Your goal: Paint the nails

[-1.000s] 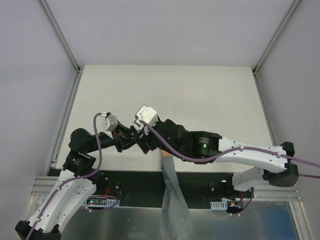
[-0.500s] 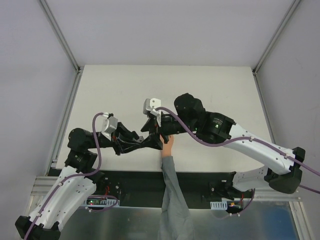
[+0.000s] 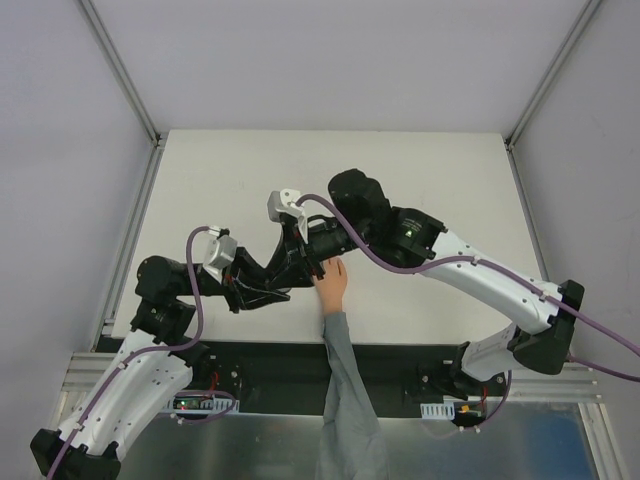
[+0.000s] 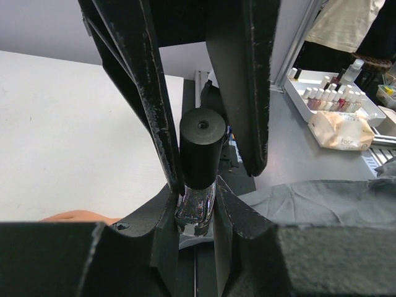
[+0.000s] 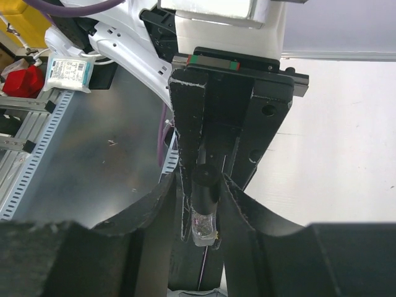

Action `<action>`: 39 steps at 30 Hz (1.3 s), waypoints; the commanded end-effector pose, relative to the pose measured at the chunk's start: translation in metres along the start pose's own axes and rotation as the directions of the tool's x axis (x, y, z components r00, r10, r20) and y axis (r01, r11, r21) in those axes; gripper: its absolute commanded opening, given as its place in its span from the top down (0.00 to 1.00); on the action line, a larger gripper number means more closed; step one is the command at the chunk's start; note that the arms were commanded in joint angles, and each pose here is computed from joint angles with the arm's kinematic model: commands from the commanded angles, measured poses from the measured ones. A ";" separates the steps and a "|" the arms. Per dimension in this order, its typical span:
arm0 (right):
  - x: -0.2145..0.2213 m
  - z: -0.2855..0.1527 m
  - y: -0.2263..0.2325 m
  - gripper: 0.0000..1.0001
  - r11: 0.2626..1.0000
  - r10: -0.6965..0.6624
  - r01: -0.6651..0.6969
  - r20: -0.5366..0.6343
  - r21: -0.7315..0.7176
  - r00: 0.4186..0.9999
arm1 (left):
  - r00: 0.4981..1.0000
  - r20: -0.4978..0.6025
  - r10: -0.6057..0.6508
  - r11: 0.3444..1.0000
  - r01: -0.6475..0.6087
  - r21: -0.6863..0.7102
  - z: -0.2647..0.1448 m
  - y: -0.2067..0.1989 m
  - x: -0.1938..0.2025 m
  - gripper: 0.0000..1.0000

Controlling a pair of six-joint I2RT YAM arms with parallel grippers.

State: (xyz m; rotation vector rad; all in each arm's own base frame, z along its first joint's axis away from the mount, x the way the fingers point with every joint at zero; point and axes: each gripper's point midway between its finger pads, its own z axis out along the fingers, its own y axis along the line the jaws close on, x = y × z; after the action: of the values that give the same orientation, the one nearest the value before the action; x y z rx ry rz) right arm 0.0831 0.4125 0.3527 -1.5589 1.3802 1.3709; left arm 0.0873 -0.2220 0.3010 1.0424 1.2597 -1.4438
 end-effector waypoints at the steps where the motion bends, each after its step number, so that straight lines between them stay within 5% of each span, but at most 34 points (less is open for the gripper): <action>1: -0.022 -0.006 0.012 0.66 0.996 -0.041 0.046 0.058 -0.074 0.997 | 0.997 0.019 0.080 0.996 -0.080 0.043 0.001 -0.011 -0.015 1.00; 5: -0.020 -0.006 0.012 0.79 0.996 -0.028 0.033 0.054 -0.081 0.998 | 0.996 0.022 0.083 0.996 -0.083 0.039 0.001 -0.010 -0.015 1.00; 6: -0.019 -0.006 0.010 0.92 0.997 -0.028 0.031 0.052 -0.070 0.998 | 0.996 0.023 0.084 0.996 -0.085 0.038 0.001 -0.010 -0.016 1.00; 8: -0.010 -0.005 0.006 1.00 0.999 -0.018 0.020 0.030 -0.046 0.999 | 0.995 0.040 0.088 0.996 -0.089 0.002 0.001 -0.006 -0.019 1.00; 12: 0.005 -0.009 -0.007 0.99 0.998 -0.003 0.001 0.028 0.061 1.000 | 0.991 0.051 0.125 0.968 -0.110 -0.227 -0.005 0.032 -0.023 1.00; 15: 0.020 -0.015 -0.034 1.00 0.953 0.018 -0.030 0.044 0.300 0.999 | 0.989 0.052 0.138 0.917 -0.108 -0.383 -0.016 0.055 -0.026 1.00; 17: 0.033 -0.028 -0.064 1.00 0.767 0.004 -0.022 0.029 0.641 1.000 | 0.984 0.080 0.160 0.869 -0.102 -0.484 -0.027 0.071 -0.030 1.00; 19: 0.029 -0.048 -0.068 0.99 0.454 -0.047 -0.021 0.047 0.891 0.998 | 0.981 0.081 0.176 0.853 -0.111 -0.510 -0.031 0.074 -0.033 1.00; 22: 0.029 -0.036 -0.065 1.00 0.287 -0.054 -0.045 0.063 0.957 0.997 | 0.980 0.079 0.181 0.855 -0.117 -0.505 -0.032 0.072 -0.034 1.00; 27: 0.031 -0.023 -0.064 0.99 0.329 -0.011 -0.069 0.077 0.942 0.997 | 0.987 0.065 0.147 0.878 -0.100 -0.468 -0.027 0.071 -0.028 1.00; 30: 0.027 -0.029 -0.060 0.79 0.374 -0.020 -0.032 0.043 0.927 0.999 | 0.990 0.055 0.132 0.896 -0.095 -0.433 -0.023 0.067 -0.025 1.00; 33: 0.024 -0.032 -0.049 0.69 0.481 -0.020 0.019 -0.010 0.877 1.000 | 0.992 0.046 0.114 0.910 -0.086 -0.405 -0.020 0.065 -0.022 1.00; 37: 0.018 -0.030 -0.023 0.48 0.736 -0.001 -0.007 0.011 0.677 1.000 | 0.996 0.012 0.083 0.962 -0.077 -0.261 -0.009 0.046 -0.015 1.00; 39: 0.015 -0.032 -0.014 0.45 0.804 0.012 -0.022 0.021 0.594 1.000 | 0.998 0.006 0.062 0.972 -0.059 -0.225 -0.007 0.042 -0.013 1.00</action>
State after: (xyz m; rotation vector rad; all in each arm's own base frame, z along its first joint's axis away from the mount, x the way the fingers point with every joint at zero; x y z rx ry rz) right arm 0.1329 0.3947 0.3188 -0.9198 1.6796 0.5351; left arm 0.1489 -0.2097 0.2738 0.7968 1.4710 -1.1587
